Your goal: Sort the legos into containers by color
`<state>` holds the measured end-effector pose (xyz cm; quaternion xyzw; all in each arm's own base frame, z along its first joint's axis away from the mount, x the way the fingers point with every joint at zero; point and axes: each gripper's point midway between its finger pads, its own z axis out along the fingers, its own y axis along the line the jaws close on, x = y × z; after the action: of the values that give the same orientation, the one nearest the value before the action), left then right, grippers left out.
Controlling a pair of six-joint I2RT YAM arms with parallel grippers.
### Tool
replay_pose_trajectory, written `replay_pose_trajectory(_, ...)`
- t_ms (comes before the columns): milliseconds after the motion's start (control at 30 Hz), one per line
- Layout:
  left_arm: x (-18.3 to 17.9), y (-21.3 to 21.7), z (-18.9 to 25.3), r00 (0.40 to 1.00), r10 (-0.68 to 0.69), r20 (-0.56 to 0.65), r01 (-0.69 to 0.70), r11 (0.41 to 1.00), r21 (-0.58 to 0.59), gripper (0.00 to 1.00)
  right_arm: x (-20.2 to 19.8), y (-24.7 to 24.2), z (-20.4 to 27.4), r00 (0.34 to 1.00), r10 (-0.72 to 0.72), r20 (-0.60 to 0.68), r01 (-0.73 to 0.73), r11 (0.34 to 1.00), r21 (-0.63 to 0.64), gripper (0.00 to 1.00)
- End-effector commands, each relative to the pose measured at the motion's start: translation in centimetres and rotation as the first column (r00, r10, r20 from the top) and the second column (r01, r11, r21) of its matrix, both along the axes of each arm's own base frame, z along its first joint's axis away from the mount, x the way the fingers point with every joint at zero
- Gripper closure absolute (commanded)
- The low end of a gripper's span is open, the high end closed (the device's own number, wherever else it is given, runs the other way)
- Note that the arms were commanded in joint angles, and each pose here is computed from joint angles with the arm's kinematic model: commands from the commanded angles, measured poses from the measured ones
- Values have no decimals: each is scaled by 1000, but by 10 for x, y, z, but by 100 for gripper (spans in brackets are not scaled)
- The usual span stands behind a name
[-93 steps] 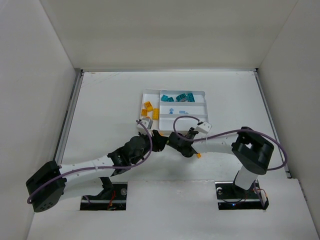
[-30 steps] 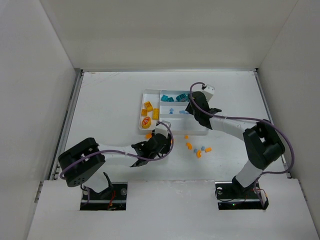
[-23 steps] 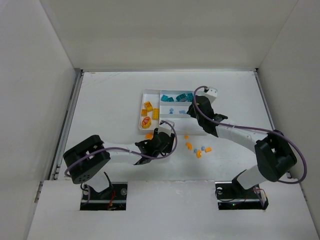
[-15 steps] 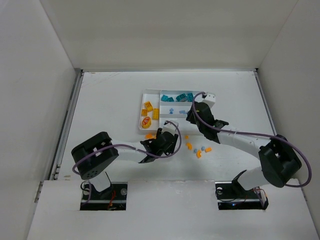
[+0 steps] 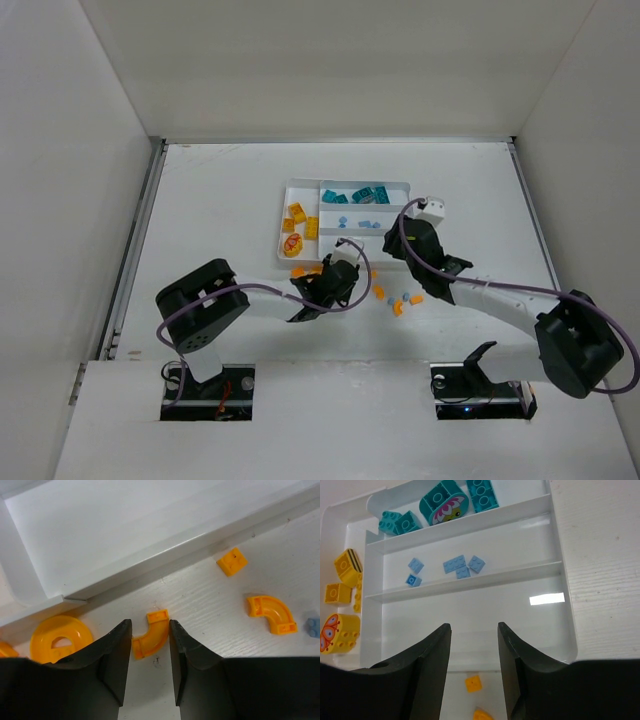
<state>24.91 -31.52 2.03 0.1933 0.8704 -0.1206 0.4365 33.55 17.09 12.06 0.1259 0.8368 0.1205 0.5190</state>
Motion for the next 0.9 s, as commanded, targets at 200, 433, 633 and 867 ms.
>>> replay_pose_trajectory(200,-13,3,-4,1000,-14,-19,15,999,51,81,7,-7,16,997,-9,80,4,998,59,52)
replay_pose_trajectory(433,-13,0,14,1000,-8,-3,8,1000,2,83,5,-19,16,996,-30,84,25,998,66,51)
replay_pose_trajectory(633,-12,2,41,1000,9,9,-8,998,-60,82,5,-22,16,996,-31,86,25,997,72,51)
replay_pose_trajectory(867,15,4,89,996,62,63,-51,985,-162,81,4,-19,17,996,-21,86,14,997,77,51)
